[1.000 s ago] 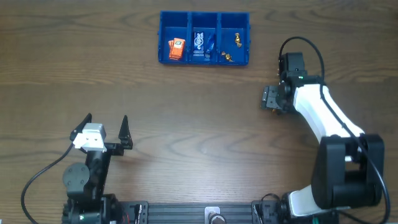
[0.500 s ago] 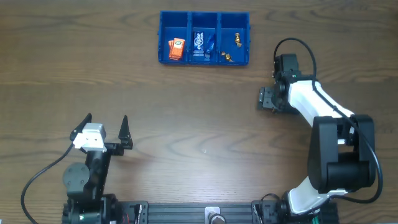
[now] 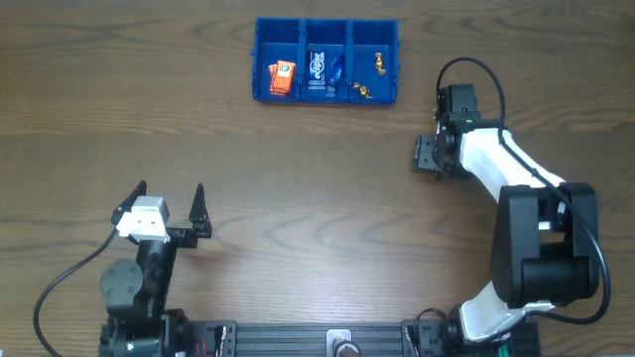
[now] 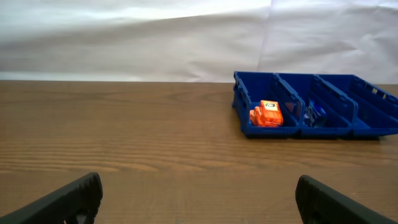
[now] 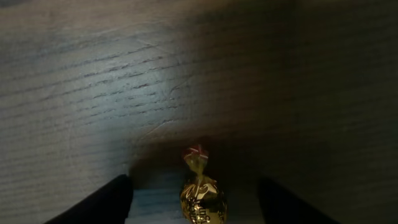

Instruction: Sort Candies Into Trays

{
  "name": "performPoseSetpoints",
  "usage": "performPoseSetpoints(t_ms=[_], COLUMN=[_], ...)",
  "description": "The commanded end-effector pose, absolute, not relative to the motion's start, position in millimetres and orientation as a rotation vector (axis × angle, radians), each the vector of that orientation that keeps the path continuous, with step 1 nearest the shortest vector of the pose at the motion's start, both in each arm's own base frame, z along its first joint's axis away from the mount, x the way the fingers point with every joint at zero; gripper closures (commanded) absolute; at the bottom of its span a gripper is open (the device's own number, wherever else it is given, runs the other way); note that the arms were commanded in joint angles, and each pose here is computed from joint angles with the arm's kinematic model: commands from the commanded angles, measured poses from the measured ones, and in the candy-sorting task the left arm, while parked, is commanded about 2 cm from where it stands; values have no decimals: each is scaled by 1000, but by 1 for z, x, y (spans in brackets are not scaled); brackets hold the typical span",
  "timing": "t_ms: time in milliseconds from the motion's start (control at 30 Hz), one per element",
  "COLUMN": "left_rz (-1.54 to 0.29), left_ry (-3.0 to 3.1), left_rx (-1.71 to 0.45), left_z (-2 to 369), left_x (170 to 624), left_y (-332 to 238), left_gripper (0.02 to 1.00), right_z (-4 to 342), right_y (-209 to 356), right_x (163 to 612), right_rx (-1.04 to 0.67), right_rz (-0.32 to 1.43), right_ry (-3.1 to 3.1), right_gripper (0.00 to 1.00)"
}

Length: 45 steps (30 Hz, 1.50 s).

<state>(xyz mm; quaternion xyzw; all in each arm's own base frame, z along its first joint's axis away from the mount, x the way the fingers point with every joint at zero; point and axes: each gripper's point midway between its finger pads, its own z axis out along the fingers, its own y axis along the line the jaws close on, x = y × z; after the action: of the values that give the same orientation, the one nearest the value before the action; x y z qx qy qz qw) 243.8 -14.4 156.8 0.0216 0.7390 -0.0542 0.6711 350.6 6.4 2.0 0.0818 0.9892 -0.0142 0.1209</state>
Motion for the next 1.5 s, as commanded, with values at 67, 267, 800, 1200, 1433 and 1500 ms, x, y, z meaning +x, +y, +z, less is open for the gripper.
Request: performPoseSetpoints(t_ms=[67,267,800,1200,1433,1500], left_rz=[-120,-120,-120,-120,-120,-120], left_ry=[1709,1709,1709,1709,1709,1709], left_rx=[59,59,59,59,59,59], left_z=[141,141,141,141,141,141], left_x=[243,243,243,243,243,243], left_y=[-15,-15,-15,-15,-15,-15], left_gripper=[20,20,20,20,20,23], right_z=[-4,-4,-8,-1,90,130], right_y=[5,5,5,12,56,75], right_x=[348,348,346,346,364,372], right_rx=[249,249,250,224,172,118], right_rz=[-43,-45,-49,-28,83,138], right_ry=[2904,2906,2907,2900,2691,2589], right_gripper=[441,470,656,849,858,858])
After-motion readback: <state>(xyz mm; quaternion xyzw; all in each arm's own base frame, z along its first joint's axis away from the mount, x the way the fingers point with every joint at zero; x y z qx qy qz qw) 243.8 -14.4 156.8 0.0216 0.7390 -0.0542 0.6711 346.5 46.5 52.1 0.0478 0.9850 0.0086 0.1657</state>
